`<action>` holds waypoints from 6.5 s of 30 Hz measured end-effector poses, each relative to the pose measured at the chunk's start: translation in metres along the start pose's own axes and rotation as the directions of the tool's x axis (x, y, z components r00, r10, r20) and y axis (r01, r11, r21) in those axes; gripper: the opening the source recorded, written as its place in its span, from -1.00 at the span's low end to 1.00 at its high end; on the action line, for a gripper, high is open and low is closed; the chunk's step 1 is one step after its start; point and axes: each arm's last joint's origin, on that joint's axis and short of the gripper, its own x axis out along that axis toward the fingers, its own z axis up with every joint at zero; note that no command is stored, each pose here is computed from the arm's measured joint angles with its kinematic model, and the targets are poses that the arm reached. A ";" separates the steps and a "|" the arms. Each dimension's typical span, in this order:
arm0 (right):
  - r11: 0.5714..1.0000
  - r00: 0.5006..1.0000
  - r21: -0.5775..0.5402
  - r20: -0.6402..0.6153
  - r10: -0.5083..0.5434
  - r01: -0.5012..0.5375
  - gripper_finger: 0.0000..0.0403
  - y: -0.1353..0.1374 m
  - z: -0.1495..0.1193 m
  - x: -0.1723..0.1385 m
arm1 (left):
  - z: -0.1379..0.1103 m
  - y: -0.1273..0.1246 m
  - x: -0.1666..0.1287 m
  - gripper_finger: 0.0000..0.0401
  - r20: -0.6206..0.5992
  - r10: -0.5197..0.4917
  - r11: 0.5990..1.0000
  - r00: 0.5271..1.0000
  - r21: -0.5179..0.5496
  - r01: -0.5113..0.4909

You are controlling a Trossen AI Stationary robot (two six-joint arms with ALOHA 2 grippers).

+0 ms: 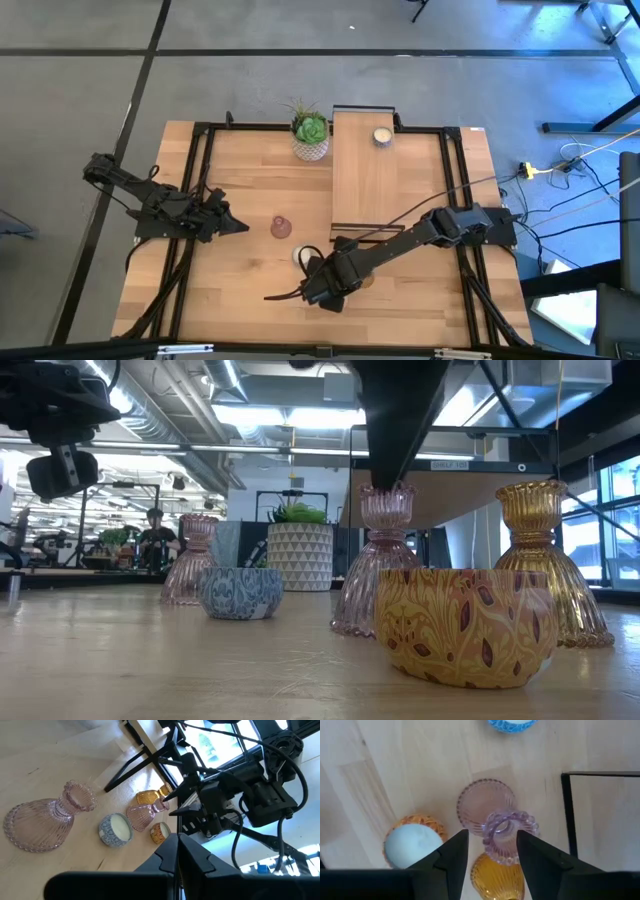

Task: Pick & Place candle stick holders
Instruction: Put the bottom pink glass candle holder on the shelf

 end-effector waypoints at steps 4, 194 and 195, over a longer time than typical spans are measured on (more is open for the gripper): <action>1.000 1.000 -0.004 -0.023 0.012 -0.012 -0.15 0.002 -0.002 0.009 | 0.000 0.000 0.000 -0.97 -0.001 0.000 1.000 1.000 0.000 0.000; 0.985 0.975 0.145 0.187 -0.117 0.090 -0.87 -0.377 0.010 -0.143 | 0.008 0.011 -0.003 -0.97 0.348 0.244 0.967 0.905 -0.157 -0.200; 0.986 0.978 0.136 0.174 -0.117 0.094 -0.87 -0.379 0.010 -0.140 | 0.008 0.011 -0.003 -0.97 0.351 0.248 0.966 0.903 -0.157 -0.204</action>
